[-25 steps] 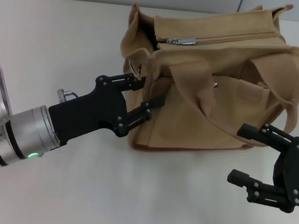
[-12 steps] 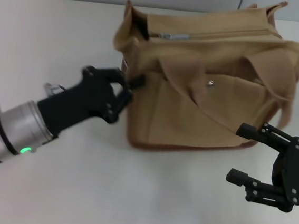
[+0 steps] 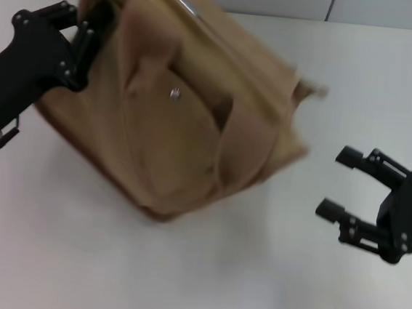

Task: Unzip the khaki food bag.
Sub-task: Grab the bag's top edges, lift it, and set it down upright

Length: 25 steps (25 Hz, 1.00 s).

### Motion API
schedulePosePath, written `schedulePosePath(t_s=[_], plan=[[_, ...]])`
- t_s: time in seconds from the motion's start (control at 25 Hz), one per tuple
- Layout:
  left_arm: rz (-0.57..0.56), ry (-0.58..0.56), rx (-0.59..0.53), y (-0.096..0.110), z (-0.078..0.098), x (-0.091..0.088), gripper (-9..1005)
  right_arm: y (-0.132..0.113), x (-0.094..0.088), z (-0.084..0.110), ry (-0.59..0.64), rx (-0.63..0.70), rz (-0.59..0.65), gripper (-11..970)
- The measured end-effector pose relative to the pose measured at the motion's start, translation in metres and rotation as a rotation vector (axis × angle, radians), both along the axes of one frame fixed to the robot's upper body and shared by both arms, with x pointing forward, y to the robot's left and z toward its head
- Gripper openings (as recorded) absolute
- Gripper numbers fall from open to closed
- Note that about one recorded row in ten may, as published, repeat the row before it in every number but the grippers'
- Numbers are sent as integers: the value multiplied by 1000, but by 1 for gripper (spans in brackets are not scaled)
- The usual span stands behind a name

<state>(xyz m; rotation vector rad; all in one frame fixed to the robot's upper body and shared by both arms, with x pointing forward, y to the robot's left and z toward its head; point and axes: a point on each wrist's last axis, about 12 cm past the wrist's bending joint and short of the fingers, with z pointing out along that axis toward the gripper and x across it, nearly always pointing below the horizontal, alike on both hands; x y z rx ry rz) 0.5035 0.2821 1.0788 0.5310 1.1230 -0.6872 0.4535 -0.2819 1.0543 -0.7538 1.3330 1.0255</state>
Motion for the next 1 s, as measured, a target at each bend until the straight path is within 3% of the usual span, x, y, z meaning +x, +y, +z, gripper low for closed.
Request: schedulePosePath(t_s=[0.16,0.28,0.44,0.68,1.0], plan=[[-227,-69,105,-39,-5,-8,73,-2,2,-3,-7,59,-137,832],[-312,-62,182,-61,-15,-12,72,0,2,-9,-58,67,-255,831],[-308,-51,200,-73,-23,-16,72,11,-1,-18,-144,5,-318,831],[-300,-54,199,-78,-25,-19,72,41,-6,-37,-333,-197,-397,831],[-307,-32,200,-83,-28,-20,72,65,-6,-41,-421,-275,-459,831]])
